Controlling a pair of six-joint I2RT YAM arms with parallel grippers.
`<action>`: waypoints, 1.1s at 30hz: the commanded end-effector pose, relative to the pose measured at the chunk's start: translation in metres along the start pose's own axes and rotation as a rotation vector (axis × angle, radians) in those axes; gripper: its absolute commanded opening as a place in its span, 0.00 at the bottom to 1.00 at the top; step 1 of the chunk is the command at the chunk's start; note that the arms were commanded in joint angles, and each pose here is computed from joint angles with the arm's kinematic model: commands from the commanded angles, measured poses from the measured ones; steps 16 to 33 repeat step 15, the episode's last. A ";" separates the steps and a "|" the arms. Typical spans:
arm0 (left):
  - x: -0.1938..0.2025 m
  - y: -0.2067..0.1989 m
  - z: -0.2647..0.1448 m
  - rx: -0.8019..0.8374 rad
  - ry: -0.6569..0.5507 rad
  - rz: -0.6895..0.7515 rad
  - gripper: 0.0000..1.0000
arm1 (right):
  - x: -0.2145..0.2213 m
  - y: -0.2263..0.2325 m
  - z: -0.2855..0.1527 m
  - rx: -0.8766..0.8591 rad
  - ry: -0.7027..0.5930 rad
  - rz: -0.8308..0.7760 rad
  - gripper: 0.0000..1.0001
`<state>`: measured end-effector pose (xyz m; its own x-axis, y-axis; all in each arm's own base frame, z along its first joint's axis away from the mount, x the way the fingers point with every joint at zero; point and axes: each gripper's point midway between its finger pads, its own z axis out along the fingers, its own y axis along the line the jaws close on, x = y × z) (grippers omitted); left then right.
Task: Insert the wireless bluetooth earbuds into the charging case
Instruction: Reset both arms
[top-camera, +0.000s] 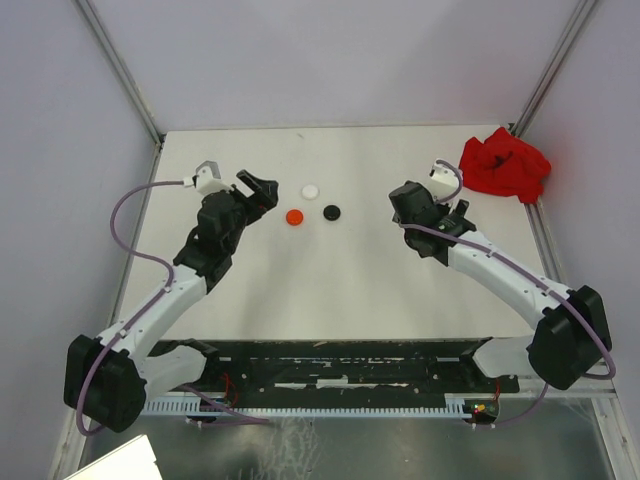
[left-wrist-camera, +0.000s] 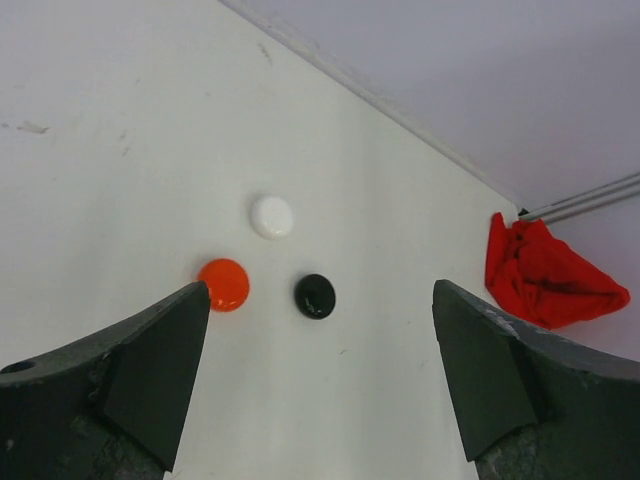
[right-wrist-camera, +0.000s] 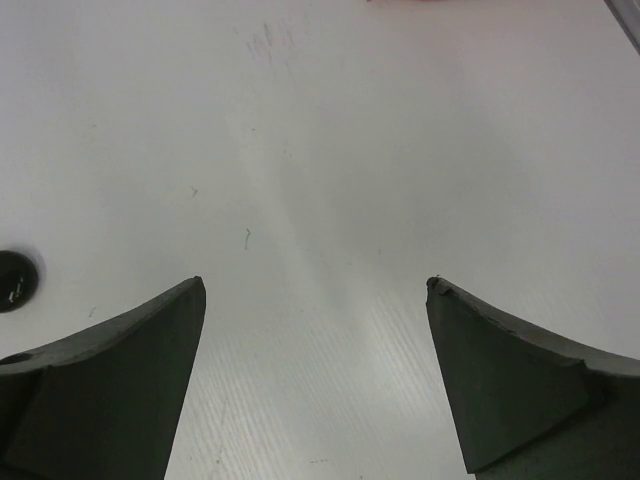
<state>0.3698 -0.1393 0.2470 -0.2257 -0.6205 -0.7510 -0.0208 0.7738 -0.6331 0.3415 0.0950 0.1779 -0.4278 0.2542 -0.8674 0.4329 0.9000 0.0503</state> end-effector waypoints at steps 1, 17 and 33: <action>-0.011 0.032 -0.013 -0.070 -0.062 0.055 0.98 | -0.004 -0.029 -0.009 0.066 -0.031 0.019 0.99; 0.002 0.029 -0.017 0.014 0.019 0.038 0.98 | -0.007 -0.051 -0.024 0.067 -0.059 0.073 0.99; 0.002 0.029 -0.017 0.014 0.019 0.038 0.98 | -0.007 -0.051 -0.024 0.067 -0.059 0.073 0.99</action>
